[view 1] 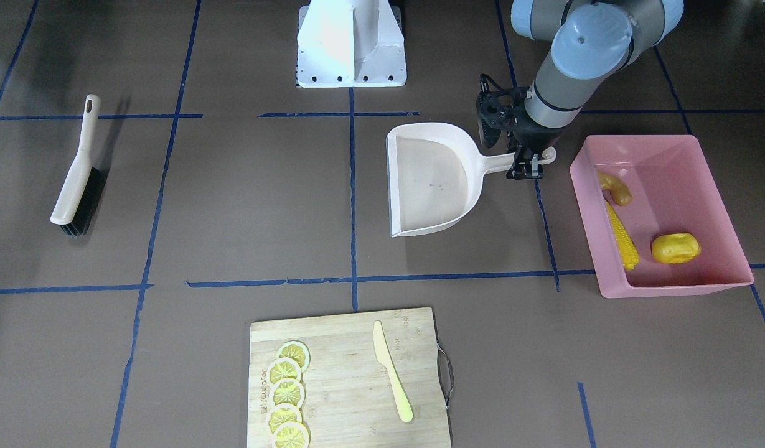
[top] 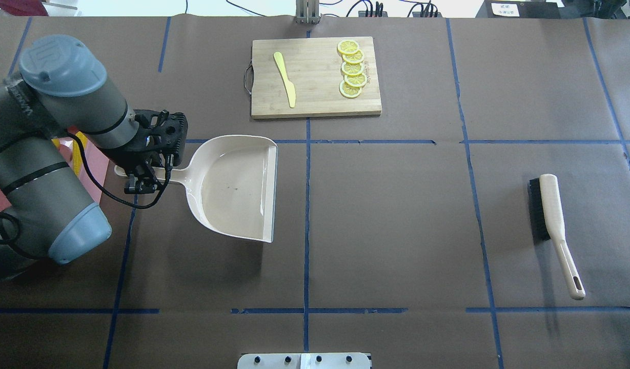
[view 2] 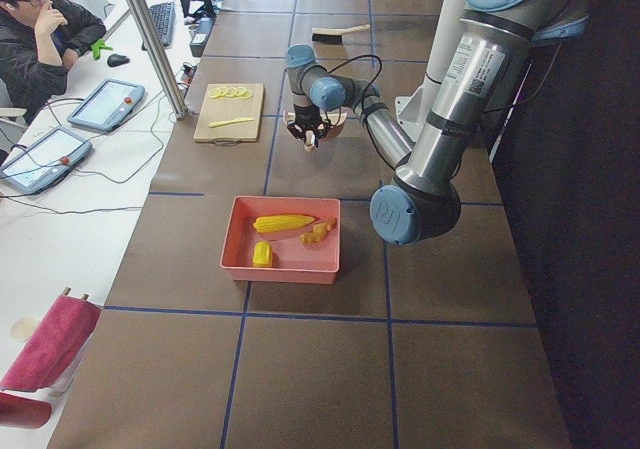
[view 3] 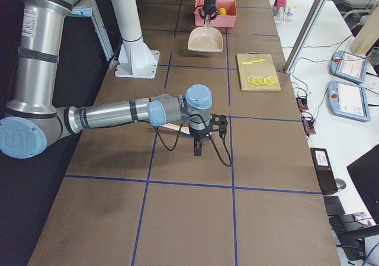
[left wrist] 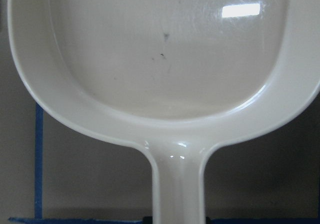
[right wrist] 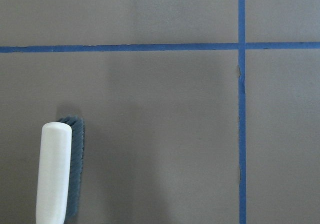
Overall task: Sweep and dump trash into bin
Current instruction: 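Bring the dustpan back down to the table with the left gripper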
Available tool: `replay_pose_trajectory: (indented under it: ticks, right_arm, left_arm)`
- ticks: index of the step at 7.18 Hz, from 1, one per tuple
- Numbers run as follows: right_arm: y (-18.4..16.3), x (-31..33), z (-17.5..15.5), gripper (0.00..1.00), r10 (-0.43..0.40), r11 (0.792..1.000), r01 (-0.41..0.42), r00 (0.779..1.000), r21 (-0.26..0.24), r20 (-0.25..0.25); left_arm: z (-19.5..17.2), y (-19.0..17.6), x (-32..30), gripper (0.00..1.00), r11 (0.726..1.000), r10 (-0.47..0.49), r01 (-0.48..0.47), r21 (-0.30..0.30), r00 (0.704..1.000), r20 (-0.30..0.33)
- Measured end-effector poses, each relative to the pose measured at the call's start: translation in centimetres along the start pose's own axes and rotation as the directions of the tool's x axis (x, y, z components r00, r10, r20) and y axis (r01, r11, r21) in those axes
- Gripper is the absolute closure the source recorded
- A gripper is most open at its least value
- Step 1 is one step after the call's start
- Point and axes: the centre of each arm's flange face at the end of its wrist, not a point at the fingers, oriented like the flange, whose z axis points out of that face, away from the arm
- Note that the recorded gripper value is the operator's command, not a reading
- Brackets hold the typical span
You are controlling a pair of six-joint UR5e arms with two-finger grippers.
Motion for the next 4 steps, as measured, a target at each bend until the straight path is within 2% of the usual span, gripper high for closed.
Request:
replay_pose_trajectory:
  ticks: [2,4]
  right_arm:
    - [0.0,0.5,0.4,0.00,0.008,1.000,-0.008,1.000,-0.007,-0.004]
    - [0.0,0.6,0.5,0.00,0.011,1.000,-0.011,1.000,-0.007,-0.007]
  left_arm:
    - [2.8,-1.1,-0.1,0.96,1.000,0.001,-0.001,0.005,1.000,0.004]
    - [4.4,-2.7,1.0,0.92,1.000,-0.004,0.004,0.001,1.000,-0.003]
